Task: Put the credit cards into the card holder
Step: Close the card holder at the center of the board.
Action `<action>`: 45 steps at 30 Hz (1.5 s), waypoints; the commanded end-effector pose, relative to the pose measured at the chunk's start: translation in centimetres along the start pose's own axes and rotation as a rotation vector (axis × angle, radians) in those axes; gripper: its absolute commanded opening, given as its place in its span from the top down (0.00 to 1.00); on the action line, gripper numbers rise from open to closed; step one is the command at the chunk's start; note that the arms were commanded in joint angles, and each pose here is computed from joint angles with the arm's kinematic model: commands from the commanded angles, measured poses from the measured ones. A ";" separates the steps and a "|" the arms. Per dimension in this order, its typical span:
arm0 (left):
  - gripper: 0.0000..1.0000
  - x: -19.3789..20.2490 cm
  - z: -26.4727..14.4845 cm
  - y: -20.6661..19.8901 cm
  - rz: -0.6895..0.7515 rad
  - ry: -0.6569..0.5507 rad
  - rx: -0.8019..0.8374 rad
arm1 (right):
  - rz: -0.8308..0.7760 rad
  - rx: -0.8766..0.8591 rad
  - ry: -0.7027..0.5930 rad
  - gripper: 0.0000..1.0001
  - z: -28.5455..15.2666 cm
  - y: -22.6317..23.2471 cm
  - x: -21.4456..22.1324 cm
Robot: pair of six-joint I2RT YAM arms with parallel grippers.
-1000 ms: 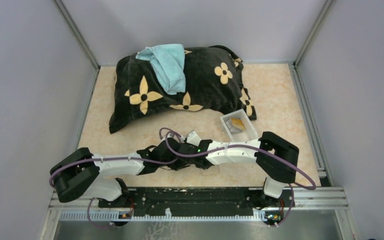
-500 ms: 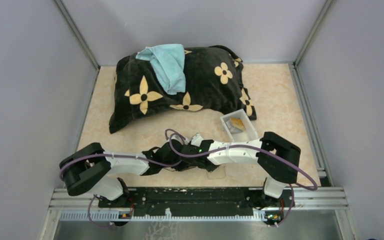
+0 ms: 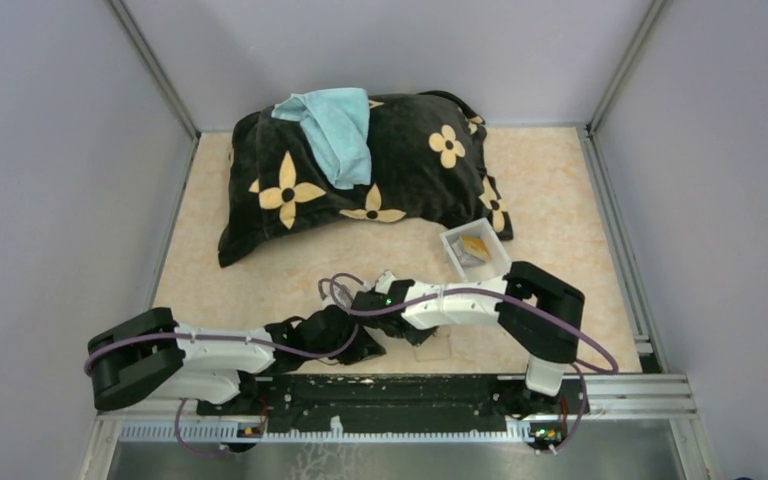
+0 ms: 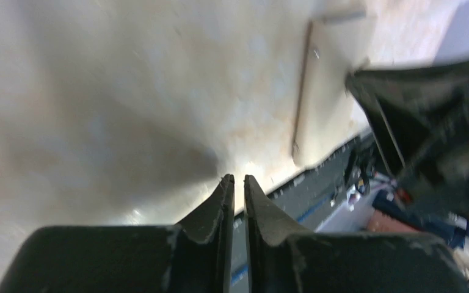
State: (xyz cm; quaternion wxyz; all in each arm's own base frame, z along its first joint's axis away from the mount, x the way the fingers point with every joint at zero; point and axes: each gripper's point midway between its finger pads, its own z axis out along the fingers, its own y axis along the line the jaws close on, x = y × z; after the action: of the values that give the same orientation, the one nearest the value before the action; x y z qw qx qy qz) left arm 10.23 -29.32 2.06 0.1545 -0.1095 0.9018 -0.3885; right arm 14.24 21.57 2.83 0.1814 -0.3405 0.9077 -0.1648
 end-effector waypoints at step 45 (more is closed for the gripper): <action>0.52 -8.0 -5.2 3.1 -0.224 -0.567 -0.246 | 0.114 -0.221 -0.226 1.00 2.3 5.0 -18.0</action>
State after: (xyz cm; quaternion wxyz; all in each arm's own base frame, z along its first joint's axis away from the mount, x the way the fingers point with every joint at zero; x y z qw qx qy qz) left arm 14.07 -23.24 3.86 0.2952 -0.3192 0.8536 -0.2869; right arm 25.14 38.48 3.53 0.2645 -0.3207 0.9095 -0.0039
